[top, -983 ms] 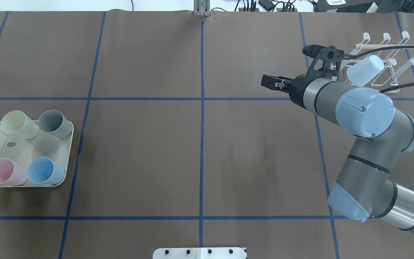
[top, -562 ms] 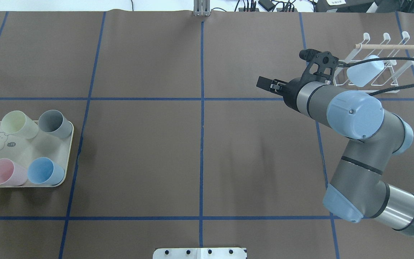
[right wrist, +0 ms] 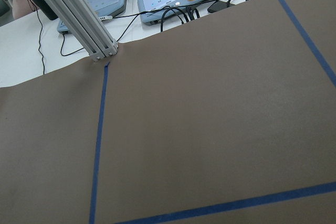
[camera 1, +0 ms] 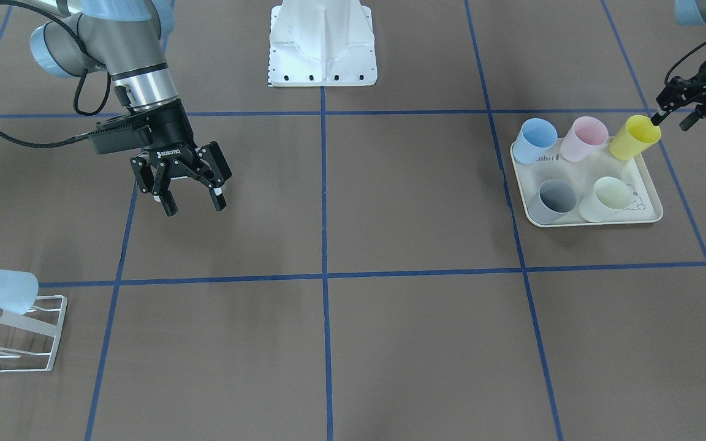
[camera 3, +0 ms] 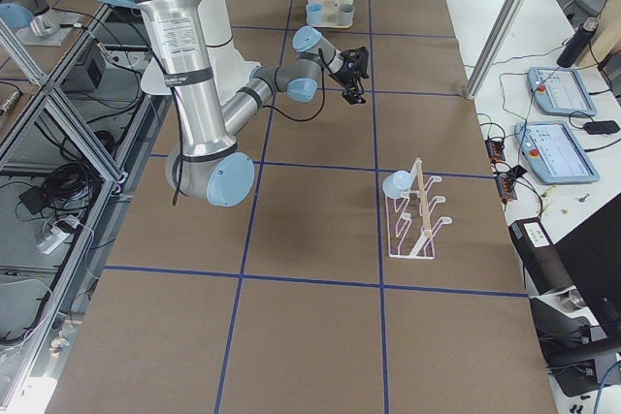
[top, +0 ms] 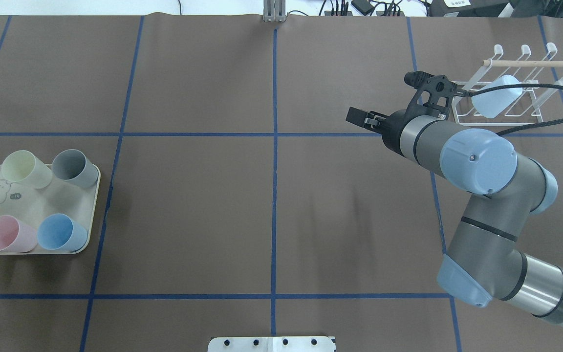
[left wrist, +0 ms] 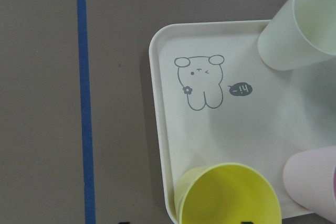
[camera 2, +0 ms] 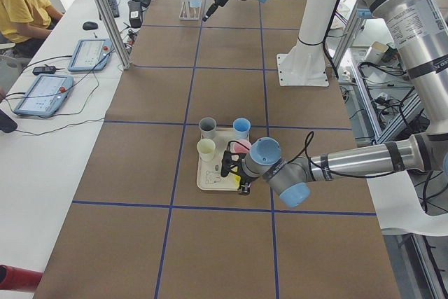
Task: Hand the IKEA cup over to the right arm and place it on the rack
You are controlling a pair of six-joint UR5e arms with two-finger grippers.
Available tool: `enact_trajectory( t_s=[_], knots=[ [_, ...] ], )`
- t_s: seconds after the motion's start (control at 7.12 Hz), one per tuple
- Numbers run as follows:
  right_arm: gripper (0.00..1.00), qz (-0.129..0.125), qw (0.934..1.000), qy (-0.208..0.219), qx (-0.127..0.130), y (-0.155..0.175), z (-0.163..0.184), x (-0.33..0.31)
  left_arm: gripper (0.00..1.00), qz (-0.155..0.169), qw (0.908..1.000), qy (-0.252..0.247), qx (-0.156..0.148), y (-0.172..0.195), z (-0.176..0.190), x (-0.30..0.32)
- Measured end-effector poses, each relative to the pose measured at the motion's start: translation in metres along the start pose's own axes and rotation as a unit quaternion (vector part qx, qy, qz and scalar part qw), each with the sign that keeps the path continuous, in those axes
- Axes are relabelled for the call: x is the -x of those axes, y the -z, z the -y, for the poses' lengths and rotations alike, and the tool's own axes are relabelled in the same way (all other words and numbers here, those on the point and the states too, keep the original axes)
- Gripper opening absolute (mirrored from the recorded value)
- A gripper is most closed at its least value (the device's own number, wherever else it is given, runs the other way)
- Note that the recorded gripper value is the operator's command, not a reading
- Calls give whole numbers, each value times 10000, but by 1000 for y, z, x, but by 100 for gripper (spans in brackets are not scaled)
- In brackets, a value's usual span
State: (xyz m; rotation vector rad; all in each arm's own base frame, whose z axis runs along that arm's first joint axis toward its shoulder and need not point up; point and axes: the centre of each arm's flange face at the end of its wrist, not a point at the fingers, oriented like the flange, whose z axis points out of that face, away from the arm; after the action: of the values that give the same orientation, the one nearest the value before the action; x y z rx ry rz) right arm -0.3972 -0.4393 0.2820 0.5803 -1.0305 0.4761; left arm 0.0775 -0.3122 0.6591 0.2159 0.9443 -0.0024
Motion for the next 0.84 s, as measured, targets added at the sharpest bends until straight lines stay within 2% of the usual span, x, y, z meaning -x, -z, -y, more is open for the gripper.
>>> enact_trajectory(
  t_s=[0.14,0.28,0.42,0.56,0.7,0.84],
  knots=[
    [100,-3,10000,8,-3,-1,-2,0,71,14,10000,-13,86,-6,-1,-1],
    [100,-6,10000,12,-2,-1,-3,0,63,19,9998,-38,173,-12,-3,-2],
    [100,-6,10000,16,0,-1,-3,1,44,16,9997,-67,235,-17,-4,-3],
    [100,-4,10000,16,-1,-1,-3,1,18,11,9996,-89,271,-20,-4,-4],
    [100,-3,10000,15,-1,-1,-4,1,3,10,9995,-99,288,-22,-3,-5],
    [100,-1,10000,15,-1,-1,-4,1,0,12,9995,-114,306,-24,-4,-5]
  ],
)
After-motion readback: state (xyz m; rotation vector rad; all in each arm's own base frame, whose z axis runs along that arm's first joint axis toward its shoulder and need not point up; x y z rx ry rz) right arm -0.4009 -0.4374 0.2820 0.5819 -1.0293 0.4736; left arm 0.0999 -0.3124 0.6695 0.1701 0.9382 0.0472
